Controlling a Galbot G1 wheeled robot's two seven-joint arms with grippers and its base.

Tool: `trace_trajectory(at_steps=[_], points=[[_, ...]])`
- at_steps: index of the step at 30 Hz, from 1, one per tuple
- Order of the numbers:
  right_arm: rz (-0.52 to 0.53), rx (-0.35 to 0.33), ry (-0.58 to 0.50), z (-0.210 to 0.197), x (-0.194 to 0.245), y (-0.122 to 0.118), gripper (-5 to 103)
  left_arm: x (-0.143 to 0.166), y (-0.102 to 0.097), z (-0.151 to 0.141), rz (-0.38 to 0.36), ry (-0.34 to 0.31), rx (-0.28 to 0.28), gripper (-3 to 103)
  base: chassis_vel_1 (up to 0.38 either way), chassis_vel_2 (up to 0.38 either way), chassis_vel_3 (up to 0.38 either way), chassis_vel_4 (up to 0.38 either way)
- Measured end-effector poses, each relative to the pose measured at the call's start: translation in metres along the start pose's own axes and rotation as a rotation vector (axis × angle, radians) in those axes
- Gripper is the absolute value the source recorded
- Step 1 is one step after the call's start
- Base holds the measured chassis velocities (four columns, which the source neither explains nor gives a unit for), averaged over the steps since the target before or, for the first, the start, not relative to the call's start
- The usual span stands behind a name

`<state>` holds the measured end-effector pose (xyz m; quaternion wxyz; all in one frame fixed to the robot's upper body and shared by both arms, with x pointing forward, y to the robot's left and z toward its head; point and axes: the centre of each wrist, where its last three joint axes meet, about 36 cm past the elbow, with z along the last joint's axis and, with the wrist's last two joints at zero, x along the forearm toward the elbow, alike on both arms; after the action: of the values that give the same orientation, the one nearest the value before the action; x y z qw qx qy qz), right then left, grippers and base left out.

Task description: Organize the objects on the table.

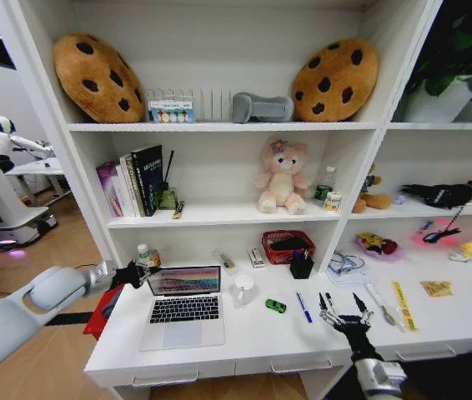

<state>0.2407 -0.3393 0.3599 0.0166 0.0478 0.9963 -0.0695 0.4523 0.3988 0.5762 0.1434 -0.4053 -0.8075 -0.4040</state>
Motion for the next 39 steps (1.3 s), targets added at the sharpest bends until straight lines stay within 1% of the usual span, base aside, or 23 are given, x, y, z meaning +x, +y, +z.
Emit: trace_trajectory(at_steps=[2, 3, 5, 8, 10, 11, 13, 14, 15, 17, 19, 21, 22, 24, 28, 29, 32, 34, 39], points=[[-0.001, -0.004, 0.008, 0.004, 0.000, 0.002, 100, 0.014, 0.008, 0.001, -0.016, 0.029, -0.023, 0, 0.000, 0.000, 0.000, 0.000], [-0.001, -0.004, 0.008, 0.004, 0.000, 0.002, 100, 0.014, 0.008, 0.001, -0.016, 0.029, -0.023, 0, 0.000, 0.000, 0.000, 0.000], [-0.004, -0.010, 0.010, 0.006, -0.002, 0.004, 100, 0.020, 0.014, 0.000, -0.041, 0.032, -0.027, 0, 0.000, 0.000, 0.000, 0.000], [-0.004, -0.011, 0.010, 0.007, -0.003, 0.004, 100, 0.019, 0.016, 0.000, -0.049, 0.030, -0.025, 0, 0.000, 0.000, 0.000, 0.000], [-0.001, -0.011, 0.010, 0.008, -0.004, 0.004, 100, 0.003, 0.017, -0.003, -0.040, 0.014, -0.020, 0, 0.000, 0.000, 0.000, 0.000], [-0.001, -0.011, 0.010, 0.008, -0.004, 0.004, 100, 0.003, 0.017, -0.003, -0.040, 0.014, -0.020, 0, 0.000, 0.000, 0.000, 0.000], [0.008, -0.006, 0.012, 0.009, -0.002, -0.001, 100, -0.017, 0.019, -0.011, -0.028, -0.011, -0.022, 0, 0.000, 0.000, 0.000, 0.000], [0.008, -0.006, 0.012, 0.009, -0.002, -0.001, 100, -0.017, 0.019, -0.011, -0.028, -0.011, -0.022, 0, 0.000, 0.000, 0.000, 0.000], [0.014, -0.003, 0.014, 0.010, 0.000, -0.003, 100, -0.025, 0.020, -0.016, -0.020, -0.021, -0.024, 0, 0.000, 0.000, 0.000, 0.000], [0.025, -0.001, 0.015, 0.011, 0.003, -0.006, 100, -0.033, 0.020, -0.022, -0.002, -0.033, -0.029, 0, 0.000, 0.000, 0.000, 0.000], [0.027, -0.001, 0.015, 0.012, 0.004, -0.007, 100, -0.033, 0.020, -0.023, 0.006, -0.034, -0.032, 0, 0.000, 0.000, 0.000, 0.000], [0.031, -0.001, 0.015, 0.013, 0.005, -0.008, 100, -0.035, 0.019, -0.024, 0.033, -0.029, -0.041, 0, 0.000, 0.000, 0.000, 0.000], [0.031, -0.001, 0.015, 0.013, 0.005, -0.008, 100, -0.035, 0.019, -0.024, 0.033, -0.029, -0.041, 0, 0.000, 0.000, 0.000, 0.000], [0.034, -0.003, 0.015, 0.014, 0.005, -0.008, 100, -0.035, 0.018, -0.021, 0.065, -0.024, -0.054, 0, 0.000, 0.000, 0.000, 0.000], [0.036, -0.005, 0.015, 0.015, 0.006, -0.007, 100, -0.032, 0.020, -0.020, 0.093, -0.019, -0.069, 0, 0.000, 0.000, 0.000, 0.000], [0.038, -0.006, 0.016, 0.016, 0.007, -0.007, 100, -0.032, 0.021, -0.021, 0.111, -0.020, -0.080, 0, 0.000, 0.000, 0.000, 0.000], [0.039, -0.006, 0.018, 0.017, 0.007, -0.007, 100, -0.032, 0.021, -0.021, 0.127, -0.022, -0.087, 0, 0.000, 0.000, 0.000, 0.000], [0.041, -0.007, 0.019, 0.018, 0.008, -0.006, 100, -0.034, 0.022, -0.024, 0.164, -0.026, -0.106, 0, 0.000, 0.000, 0.000, 0.000], [0.044, -0.008, 0.019, 0.019, 0.009, -0.006, 100, -0.040, 0.023, -0.030, 0.187, -0.040, -0.120, 0, 0.000, 0.000, 0.000, 0.000]])
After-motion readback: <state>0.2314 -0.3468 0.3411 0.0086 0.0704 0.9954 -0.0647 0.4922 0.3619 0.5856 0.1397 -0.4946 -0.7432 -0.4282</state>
